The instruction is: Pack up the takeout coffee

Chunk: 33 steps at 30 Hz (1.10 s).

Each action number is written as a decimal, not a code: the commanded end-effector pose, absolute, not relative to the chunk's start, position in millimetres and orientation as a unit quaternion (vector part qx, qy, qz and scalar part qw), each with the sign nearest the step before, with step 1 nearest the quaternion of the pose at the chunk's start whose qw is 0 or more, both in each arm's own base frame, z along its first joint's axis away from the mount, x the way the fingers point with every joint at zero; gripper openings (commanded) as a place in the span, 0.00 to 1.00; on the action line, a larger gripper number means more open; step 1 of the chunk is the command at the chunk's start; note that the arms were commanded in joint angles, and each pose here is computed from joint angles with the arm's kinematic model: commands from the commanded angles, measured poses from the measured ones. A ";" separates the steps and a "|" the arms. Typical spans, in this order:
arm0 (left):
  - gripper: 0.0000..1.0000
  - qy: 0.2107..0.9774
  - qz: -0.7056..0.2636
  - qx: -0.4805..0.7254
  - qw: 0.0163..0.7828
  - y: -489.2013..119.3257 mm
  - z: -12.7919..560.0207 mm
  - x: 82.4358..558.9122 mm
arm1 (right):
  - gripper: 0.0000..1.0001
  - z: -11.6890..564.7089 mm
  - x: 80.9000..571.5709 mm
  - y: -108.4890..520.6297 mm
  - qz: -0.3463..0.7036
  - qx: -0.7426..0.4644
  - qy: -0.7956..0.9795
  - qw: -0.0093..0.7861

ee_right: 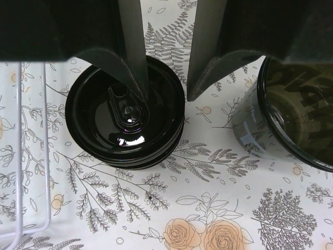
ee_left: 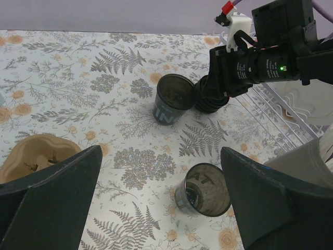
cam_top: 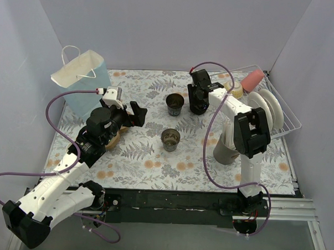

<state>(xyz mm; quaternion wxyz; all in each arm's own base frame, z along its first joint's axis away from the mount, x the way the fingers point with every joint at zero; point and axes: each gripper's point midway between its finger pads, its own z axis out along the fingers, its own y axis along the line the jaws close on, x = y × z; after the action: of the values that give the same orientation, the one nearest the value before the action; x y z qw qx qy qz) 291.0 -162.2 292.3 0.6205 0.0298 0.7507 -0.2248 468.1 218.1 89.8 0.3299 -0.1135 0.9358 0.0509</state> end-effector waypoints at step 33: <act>0.98 0.752 -0.229 0.047 0.617 -167.9 289.8 290.5 | 0.20 169.6 462.5 233.6 0.124 -0.103 0.910 0.381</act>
<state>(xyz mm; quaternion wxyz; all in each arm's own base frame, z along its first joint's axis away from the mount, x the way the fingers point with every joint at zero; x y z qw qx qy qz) 291.7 -164.2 289.7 0.6168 0.0332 0.7533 -0.2257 465.4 222.0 102.3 0.3305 -0.1079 0.9352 0.0675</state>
